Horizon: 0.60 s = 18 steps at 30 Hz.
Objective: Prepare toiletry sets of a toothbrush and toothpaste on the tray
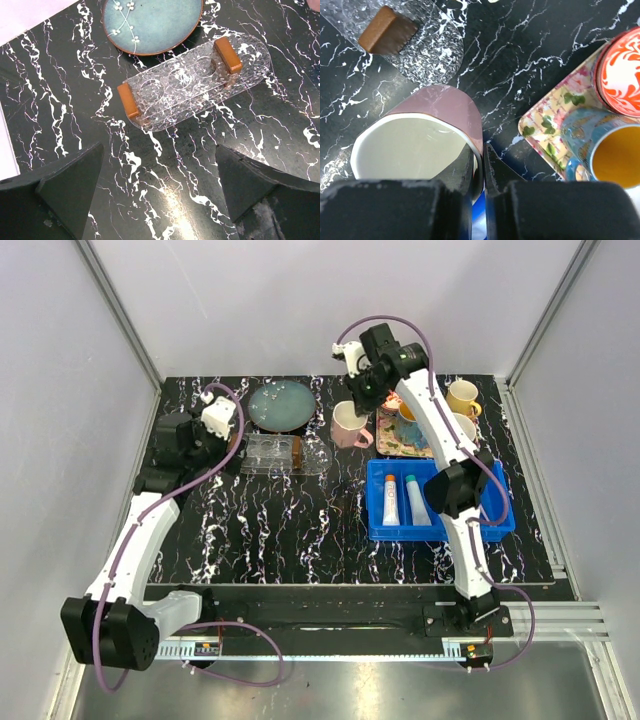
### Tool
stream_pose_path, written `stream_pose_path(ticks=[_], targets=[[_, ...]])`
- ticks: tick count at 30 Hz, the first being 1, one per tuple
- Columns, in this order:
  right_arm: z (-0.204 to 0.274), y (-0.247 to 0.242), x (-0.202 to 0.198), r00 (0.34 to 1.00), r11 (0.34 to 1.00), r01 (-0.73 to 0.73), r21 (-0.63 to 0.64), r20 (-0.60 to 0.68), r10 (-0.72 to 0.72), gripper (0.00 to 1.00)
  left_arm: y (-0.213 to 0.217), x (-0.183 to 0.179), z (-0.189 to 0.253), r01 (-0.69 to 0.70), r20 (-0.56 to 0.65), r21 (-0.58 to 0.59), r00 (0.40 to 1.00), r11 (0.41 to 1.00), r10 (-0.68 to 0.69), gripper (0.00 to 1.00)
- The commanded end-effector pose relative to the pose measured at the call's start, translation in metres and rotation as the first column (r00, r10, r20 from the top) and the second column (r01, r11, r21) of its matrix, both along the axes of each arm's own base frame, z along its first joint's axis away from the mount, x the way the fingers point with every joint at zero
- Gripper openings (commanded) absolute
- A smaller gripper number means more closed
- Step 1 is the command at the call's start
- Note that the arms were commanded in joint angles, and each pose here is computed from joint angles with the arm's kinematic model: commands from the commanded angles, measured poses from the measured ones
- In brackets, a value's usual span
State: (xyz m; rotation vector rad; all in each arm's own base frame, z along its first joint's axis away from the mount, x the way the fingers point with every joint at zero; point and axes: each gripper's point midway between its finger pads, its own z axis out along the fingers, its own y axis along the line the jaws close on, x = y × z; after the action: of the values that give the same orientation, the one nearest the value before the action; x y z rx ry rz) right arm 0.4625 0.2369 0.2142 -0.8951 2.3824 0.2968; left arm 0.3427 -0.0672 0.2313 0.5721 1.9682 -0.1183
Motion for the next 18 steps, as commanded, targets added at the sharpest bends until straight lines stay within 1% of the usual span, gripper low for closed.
stream_pose_path(ticks=[1,6,13,18], targets=[[0.031,0.035,0.014,0.992,0.992,-0.039,0.121,0.124,0.024,0.0,0.005,0.009,0.006,-0.019,0.043,-0.015,0.999,1.0,0.019,0.99],[0.021,0.062,0.014,0.989,0.989,-0.082,0.126,0.137,0.064,0.0,0.009,0.012,-0.002,-0.025,0.027,-0.009,0.999,1.0,0.026,0.99],[-0.009,0.078,0.022,0.99,0.991,-0.093,0.101,0.117,0.081,0.0,0.014,0.013,-0.008,-0.028,0.016,0.001,0.999,1.0,0.028,0.99],[-0.022,0.088,0.024,0.99,0.99,-0.1,0.099,0.109,0.089,0.0,0.013,0.015,-0.009,-0.019,0.019,-0.001,1.0,1.0,0.019,0.99]])
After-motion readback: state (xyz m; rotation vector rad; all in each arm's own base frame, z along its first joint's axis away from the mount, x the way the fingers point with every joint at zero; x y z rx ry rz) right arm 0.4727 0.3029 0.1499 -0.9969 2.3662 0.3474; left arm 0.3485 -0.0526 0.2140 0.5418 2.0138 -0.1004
